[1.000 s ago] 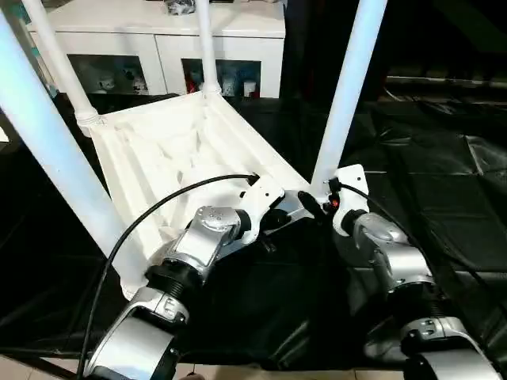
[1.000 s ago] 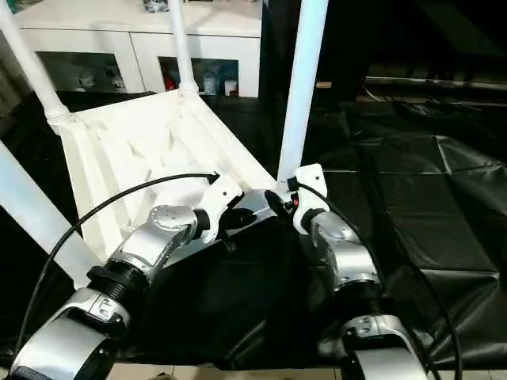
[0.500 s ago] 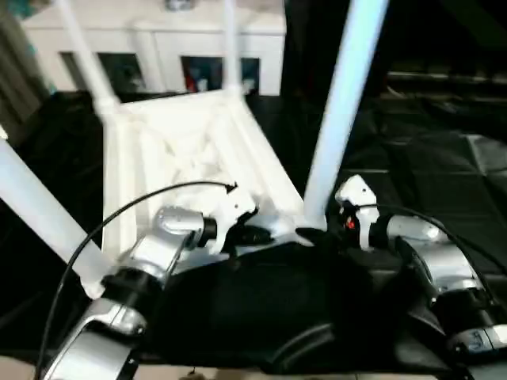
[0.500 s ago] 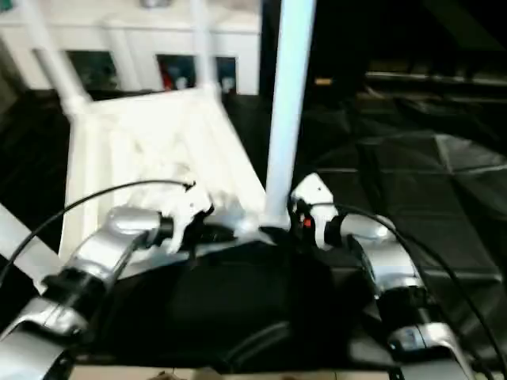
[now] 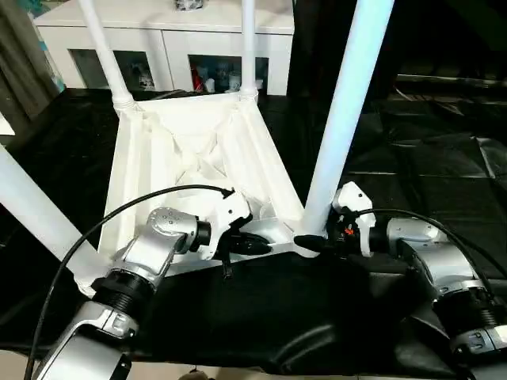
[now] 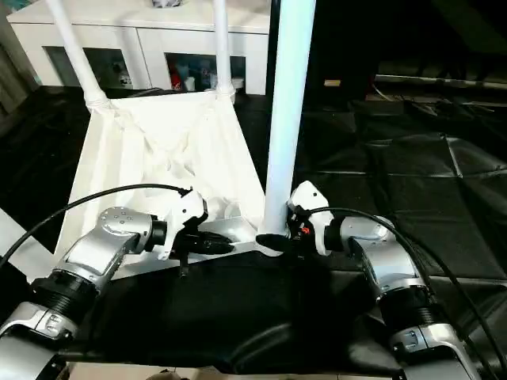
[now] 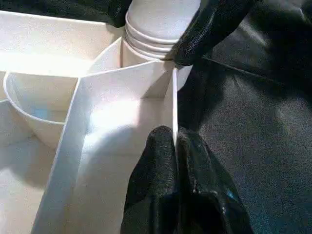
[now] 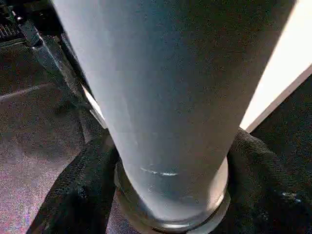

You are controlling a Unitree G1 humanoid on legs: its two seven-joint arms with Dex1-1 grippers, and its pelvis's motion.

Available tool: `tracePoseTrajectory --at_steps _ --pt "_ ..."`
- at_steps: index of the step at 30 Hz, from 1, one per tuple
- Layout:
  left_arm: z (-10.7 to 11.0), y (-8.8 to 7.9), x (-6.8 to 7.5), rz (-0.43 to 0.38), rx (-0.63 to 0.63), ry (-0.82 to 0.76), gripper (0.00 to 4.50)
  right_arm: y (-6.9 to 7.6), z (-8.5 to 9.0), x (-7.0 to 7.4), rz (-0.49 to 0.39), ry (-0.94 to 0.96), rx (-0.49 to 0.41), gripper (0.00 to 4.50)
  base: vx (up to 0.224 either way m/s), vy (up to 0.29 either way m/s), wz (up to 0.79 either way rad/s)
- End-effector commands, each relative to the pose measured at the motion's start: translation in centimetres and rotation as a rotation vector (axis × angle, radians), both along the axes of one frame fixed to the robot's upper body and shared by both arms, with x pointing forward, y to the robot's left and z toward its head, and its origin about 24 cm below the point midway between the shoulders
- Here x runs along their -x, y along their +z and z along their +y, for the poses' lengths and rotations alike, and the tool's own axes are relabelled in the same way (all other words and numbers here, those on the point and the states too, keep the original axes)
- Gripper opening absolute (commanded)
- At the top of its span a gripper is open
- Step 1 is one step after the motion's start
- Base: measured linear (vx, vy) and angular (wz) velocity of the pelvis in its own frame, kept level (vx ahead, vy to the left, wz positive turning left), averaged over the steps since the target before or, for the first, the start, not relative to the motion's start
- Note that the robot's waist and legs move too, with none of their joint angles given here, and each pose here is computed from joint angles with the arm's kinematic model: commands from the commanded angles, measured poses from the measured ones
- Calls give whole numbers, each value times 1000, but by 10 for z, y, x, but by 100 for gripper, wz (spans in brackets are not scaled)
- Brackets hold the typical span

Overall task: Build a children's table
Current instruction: Rotate leg to tighten

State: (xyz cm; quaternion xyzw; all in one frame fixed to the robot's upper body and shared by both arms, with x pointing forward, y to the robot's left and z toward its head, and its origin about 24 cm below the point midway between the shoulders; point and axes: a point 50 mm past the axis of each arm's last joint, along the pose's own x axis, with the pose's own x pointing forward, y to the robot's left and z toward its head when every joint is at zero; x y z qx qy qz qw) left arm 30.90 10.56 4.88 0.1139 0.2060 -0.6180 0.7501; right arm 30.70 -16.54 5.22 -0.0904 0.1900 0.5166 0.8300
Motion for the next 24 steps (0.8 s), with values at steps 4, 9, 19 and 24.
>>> tracePoseTrajectory --at_steps 4,9,19,24 --pt "-12 13 -11 -81 39 63 0 -16 4 -5 16 -149 23 275 0 0 0" --pt "-28 11 -27 -111 22 262 0 -29 15 -17 34 -415 0 273 0 0 0" --pt "-82 8 -25 -118 17 350 0 -33 43 -34 17 -707 -5 272 0 0 0" --pt "-84 6 -24 -143 -4 329 0 -29 57 -35 1 -681 -63 342 0 0 0"
